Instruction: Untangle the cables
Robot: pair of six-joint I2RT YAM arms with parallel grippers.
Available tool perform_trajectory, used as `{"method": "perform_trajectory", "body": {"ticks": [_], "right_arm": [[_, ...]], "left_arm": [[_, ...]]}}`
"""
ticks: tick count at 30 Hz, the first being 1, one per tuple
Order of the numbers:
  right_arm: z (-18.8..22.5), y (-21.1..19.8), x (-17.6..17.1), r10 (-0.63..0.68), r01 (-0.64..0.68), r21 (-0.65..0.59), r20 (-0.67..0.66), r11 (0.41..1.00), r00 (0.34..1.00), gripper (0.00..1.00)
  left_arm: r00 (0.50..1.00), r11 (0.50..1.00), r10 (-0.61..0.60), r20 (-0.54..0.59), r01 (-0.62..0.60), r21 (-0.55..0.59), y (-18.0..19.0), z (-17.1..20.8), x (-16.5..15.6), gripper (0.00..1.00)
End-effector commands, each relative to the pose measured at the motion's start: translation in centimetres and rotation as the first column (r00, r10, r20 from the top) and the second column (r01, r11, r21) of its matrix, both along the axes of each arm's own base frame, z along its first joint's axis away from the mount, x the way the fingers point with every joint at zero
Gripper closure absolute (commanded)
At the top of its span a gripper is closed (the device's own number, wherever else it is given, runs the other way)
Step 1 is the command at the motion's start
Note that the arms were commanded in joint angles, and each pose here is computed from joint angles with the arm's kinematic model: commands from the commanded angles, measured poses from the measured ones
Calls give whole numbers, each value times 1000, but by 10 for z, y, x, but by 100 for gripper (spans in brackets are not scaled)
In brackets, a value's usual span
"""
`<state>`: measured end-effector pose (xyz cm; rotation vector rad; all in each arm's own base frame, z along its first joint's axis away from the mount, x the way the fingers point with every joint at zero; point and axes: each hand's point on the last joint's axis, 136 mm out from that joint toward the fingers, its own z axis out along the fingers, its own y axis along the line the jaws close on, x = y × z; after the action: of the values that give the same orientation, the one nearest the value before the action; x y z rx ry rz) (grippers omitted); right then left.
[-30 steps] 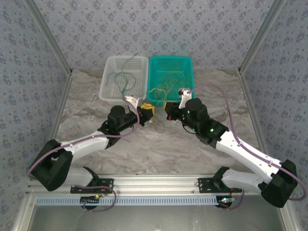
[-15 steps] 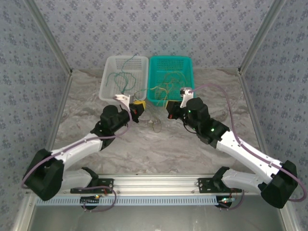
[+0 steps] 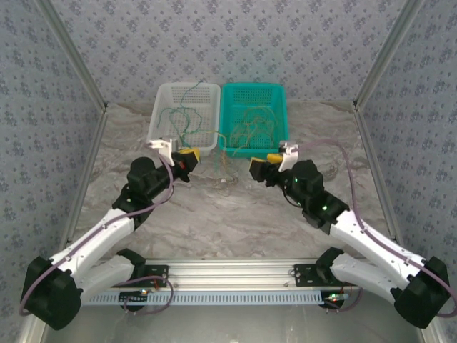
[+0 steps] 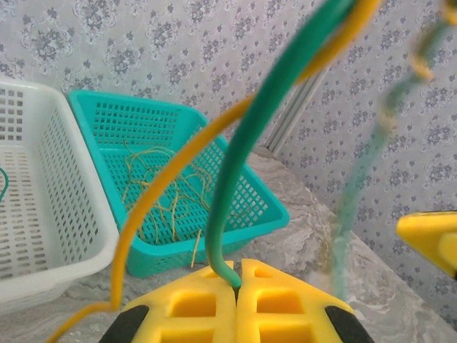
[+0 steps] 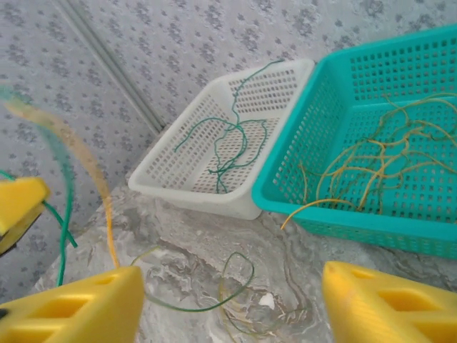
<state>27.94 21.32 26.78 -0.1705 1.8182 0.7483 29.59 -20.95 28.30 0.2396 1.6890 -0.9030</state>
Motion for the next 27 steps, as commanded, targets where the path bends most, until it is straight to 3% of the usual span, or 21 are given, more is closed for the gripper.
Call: {"method": "perform_trajectory", "body": {"ticks": [1, 8, 17, 27], "right_arm": [[5, 14, -9, 109, -107, -16, 145, 994, 983, 18], [-9, 53, -32, 306, -267, -177, 254, 947, 918, 10], [-37, 79, -6, 372, -262, -371, 266, 891, 889, 6], [-28, 115, 30, 401, -275, -376, 312, 885, 861, 8]], "left_arm": [[999, 999, -37, 18, 38, -39, -2, 21, -7, 100], [993, 992, -111, 46, 113, -47, -10, 31, -16, 100], [969, 969, -229, 93, 236, -67, -23, 44, -33, 100], [961, 961, -261, 88, 267, -77, -25, 44, -40, 100]]}}
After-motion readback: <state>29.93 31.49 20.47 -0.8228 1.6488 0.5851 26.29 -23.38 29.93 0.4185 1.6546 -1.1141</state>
